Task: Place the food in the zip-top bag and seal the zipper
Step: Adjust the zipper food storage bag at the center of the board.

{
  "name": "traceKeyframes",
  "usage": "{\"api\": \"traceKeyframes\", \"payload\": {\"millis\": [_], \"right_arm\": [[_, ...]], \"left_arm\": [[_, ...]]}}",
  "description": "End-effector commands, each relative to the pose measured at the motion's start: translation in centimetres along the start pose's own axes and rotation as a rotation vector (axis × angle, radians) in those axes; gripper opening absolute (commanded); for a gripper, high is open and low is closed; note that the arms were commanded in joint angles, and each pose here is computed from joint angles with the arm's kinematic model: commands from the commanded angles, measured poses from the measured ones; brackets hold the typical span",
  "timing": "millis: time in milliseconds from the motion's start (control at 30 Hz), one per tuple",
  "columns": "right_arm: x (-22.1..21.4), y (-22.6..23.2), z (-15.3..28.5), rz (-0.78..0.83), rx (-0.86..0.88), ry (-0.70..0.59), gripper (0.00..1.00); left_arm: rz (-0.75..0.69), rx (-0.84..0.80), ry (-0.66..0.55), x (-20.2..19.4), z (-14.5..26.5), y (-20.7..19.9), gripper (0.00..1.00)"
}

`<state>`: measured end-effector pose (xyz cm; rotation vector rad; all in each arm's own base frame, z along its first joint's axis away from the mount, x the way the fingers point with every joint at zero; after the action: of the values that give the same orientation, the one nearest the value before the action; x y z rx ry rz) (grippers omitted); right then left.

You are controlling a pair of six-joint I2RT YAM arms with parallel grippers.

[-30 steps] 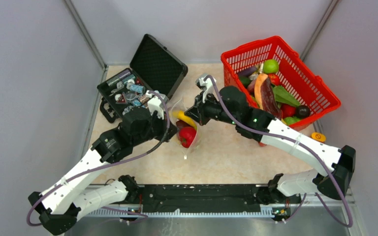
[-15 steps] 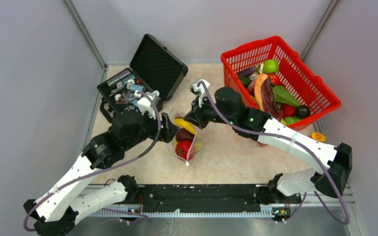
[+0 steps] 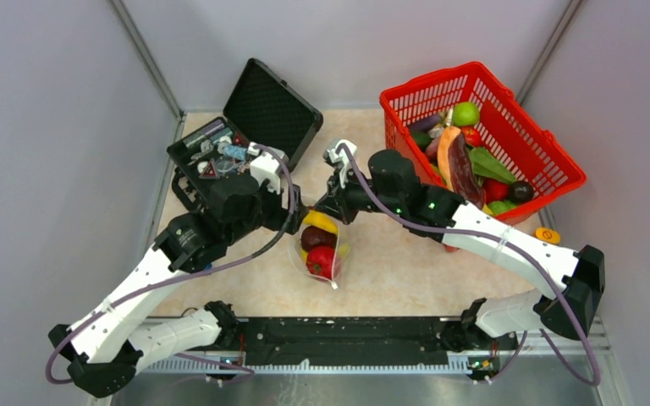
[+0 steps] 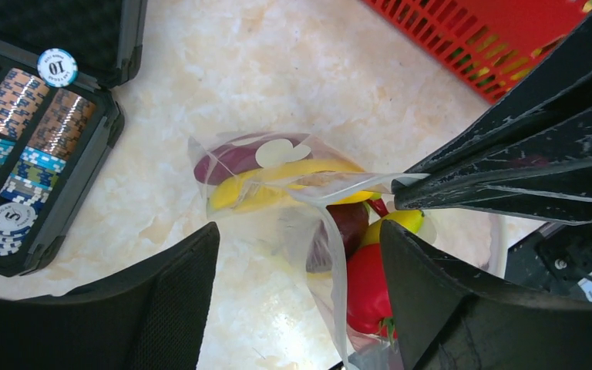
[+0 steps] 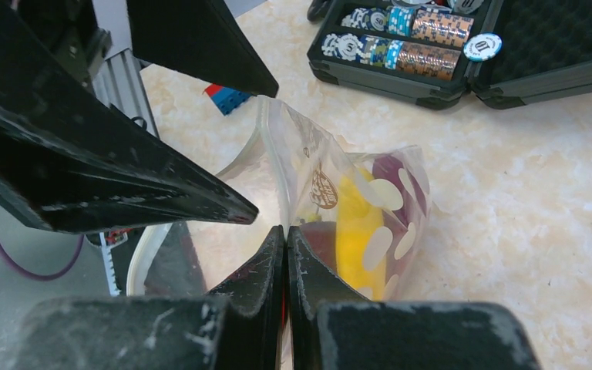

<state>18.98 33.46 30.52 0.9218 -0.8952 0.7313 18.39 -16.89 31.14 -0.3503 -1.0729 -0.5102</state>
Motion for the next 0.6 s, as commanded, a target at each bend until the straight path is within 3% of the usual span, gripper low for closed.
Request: {"api": "traceKeyframes", "payload": {"millis": [0,300,567], "right_arm": [[2.3,1.1,0.1,0.029,0.039,-0.066,0.00],[1.7,0.9,-0.7,0.015,0.044,-0.035,0.00],[1.4,0.9,-1.3,-0.001,0.052,-0.026,0.00]], "left_arm": [[-0.034,-0.022,-0.011,0.8,-0.3,-0.3,0.73],[-0.018,0.073,0.036,0.5,-1.3,0.7,0.46],[0.014,0.088,0.010,0.5,-1.3,0.8,0.12]]}}
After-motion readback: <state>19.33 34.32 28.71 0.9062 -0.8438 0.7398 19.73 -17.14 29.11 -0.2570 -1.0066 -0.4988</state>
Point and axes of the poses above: each gripper's point midway between its finger pads, its own z axis back along the fingers, its own y axis along the line the jaws close on, x = y × z, the point moved 4 cm from there along z, back along the fingers, and after that the axes turned 10 degrees about -z, right-handed, at the moved point
